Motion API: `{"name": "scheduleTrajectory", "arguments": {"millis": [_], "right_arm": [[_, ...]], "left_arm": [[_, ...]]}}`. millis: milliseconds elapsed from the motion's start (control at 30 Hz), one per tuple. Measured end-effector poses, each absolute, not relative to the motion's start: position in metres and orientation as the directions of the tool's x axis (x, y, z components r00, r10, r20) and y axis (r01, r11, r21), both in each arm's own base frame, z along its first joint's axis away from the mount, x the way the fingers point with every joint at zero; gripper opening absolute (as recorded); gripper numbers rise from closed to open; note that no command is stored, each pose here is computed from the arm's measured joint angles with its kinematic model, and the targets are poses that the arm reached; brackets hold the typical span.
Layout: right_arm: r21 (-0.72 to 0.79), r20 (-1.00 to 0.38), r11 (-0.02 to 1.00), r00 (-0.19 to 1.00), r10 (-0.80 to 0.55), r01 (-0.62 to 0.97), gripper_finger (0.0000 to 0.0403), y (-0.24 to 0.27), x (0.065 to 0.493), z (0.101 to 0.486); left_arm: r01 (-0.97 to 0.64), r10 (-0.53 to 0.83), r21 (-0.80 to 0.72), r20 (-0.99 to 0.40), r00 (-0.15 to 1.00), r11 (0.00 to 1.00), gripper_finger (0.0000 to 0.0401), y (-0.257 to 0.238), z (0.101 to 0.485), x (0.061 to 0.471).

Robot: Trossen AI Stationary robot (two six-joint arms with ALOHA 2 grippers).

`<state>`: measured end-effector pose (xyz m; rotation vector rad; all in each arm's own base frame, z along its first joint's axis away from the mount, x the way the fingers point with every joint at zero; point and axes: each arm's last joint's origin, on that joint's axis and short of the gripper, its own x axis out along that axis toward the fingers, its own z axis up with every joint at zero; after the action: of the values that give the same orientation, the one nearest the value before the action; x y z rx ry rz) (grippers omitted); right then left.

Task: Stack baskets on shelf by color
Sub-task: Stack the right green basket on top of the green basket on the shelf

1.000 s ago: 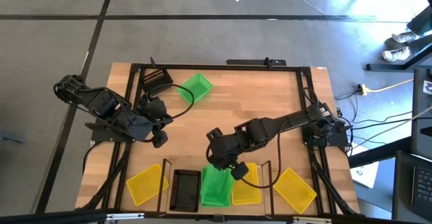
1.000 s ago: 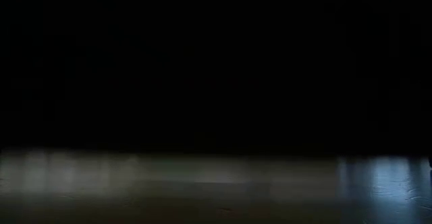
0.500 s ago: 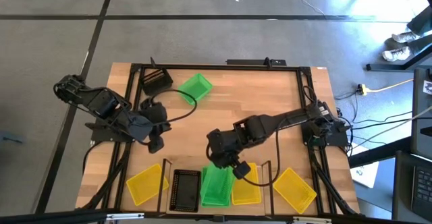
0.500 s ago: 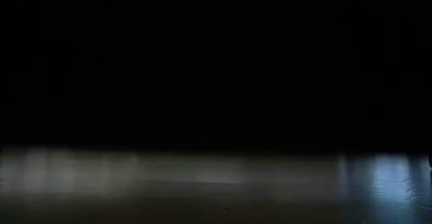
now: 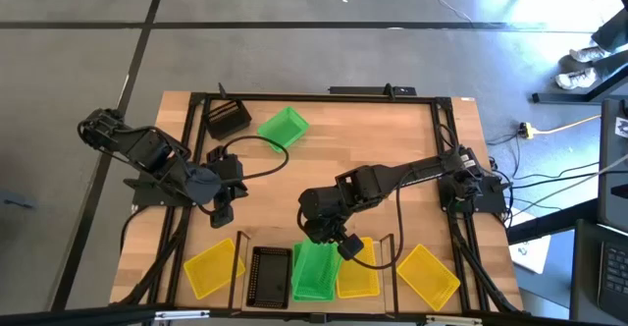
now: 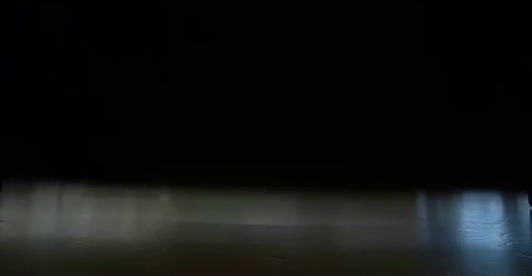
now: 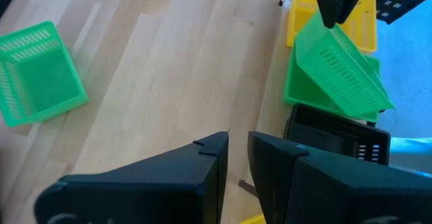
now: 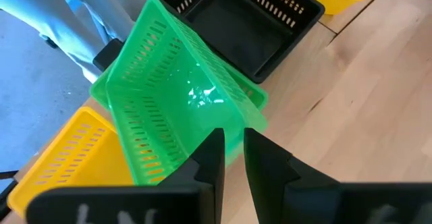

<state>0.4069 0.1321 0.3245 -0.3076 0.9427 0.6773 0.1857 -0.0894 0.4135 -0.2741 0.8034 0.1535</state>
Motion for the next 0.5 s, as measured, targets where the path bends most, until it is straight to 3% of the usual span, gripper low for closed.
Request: {"name": "scheduleTrajectory", "arguments": {"millis": [500], "right_arm": [[0.052, -0.805, 0.729, 0.403, 0.435, -0.683, 0.0055, 0.1349, 0.4121, 0.3206]], "left_arm": [[-0.238, 0.032, -0.183, -0.727, 0.686, 0.954, 0.005, -0.0894, 0.4135, 0.1856]]}}
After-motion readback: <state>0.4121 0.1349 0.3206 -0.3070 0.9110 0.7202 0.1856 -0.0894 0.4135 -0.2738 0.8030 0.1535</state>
